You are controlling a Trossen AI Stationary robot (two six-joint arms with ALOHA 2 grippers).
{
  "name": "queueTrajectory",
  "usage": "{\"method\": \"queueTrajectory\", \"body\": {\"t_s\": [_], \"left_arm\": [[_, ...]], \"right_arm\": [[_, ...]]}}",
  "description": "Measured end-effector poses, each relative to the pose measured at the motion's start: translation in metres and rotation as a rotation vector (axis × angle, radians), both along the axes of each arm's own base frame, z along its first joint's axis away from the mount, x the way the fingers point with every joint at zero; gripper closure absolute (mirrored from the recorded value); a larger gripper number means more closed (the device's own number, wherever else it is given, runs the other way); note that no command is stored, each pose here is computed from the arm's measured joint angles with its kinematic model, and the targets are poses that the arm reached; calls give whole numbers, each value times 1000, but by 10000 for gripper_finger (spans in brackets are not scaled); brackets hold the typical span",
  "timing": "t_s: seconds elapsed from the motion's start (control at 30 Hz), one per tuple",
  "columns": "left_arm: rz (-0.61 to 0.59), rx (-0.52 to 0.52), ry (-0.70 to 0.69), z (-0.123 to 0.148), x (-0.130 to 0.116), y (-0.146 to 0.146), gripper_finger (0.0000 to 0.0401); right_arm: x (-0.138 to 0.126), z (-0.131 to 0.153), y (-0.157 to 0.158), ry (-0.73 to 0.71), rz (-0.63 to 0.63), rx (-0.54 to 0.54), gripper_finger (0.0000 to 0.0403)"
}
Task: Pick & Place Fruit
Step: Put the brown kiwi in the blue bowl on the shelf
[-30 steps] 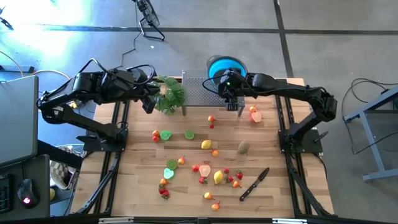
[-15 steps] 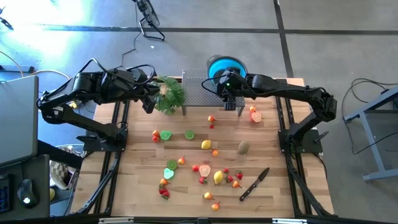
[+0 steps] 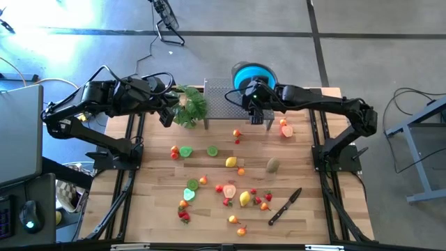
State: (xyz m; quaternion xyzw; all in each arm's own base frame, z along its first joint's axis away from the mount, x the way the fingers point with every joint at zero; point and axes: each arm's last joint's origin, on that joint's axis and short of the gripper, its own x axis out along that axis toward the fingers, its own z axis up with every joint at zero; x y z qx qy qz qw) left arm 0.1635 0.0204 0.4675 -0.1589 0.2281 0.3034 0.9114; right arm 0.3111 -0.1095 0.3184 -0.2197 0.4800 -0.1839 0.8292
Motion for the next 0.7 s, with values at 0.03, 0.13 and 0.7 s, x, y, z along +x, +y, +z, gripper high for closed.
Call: {"method": "queueTrajectory", "body": {"t_s": [0.03, 0.13, 0.7], "left_arm": [[0, 0, 0, 0, 0, 0, 366], [0, 0, 0, 0, 0, 0, 366], [0, 0, 0, 0, 0, 0, 366]], "right_arm": [[1, 0, 2, 5, 3, -10, 168], [1, 3, 9, 10, 33, -28, 150], [-18, 41, 54, -110, 94, -122, 157]]}}
